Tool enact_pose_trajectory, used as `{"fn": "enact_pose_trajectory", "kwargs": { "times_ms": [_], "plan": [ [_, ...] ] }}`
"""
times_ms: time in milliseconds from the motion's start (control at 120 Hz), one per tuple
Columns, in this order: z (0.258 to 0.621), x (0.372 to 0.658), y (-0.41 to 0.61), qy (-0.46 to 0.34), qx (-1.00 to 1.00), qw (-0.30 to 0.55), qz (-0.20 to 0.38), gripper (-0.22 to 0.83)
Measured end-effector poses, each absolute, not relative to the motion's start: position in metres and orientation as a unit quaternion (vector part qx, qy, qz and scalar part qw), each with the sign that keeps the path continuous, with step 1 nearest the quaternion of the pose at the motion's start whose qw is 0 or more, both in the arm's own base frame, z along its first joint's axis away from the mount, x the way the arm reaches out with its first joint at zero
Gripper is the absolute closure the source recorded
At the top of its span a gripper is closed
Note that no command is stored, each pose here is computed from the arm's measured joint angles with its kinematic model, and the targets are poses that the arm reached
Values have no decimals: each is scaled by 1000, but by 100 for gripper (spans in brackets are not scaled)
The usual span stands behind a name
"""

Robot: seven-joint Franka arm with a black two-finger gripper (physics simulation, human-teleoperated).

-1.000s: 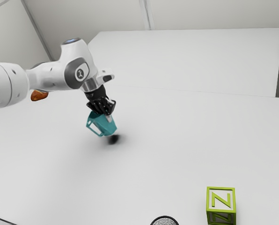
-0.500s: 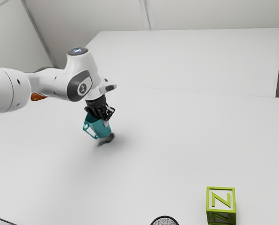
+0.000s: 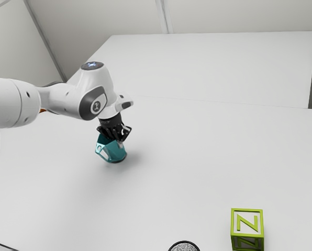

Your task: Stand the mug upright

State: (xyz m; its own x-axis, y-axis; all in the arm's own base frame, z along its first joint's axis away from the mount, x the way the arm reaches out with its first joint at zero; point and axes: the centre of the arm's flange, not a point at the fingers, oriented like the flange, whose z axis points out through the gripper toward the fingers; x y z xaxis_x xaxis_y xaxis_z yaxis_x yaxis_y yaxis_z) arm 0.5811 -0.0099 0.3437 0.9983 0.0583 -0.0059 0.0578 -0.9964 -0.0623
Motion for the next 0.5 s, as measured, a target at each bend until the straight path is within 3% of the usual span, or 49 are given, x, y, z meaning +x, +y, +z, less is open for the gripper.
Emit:
{"fn": "enact_pose_trajectory", "kwargs": {
  "times_ms": [58, 208, 292, 500],
  "plan": [
    [344, 581, -10, -32, -999, 31, 3, 76],
    [348, 581, -13, -35, -999, 27, 1, 42],
    [355, 580, -13, -36, -999, 27, -4, 29],
    [393, 580, -18, -34, -999, 25, -32, 11]
  ]
}}
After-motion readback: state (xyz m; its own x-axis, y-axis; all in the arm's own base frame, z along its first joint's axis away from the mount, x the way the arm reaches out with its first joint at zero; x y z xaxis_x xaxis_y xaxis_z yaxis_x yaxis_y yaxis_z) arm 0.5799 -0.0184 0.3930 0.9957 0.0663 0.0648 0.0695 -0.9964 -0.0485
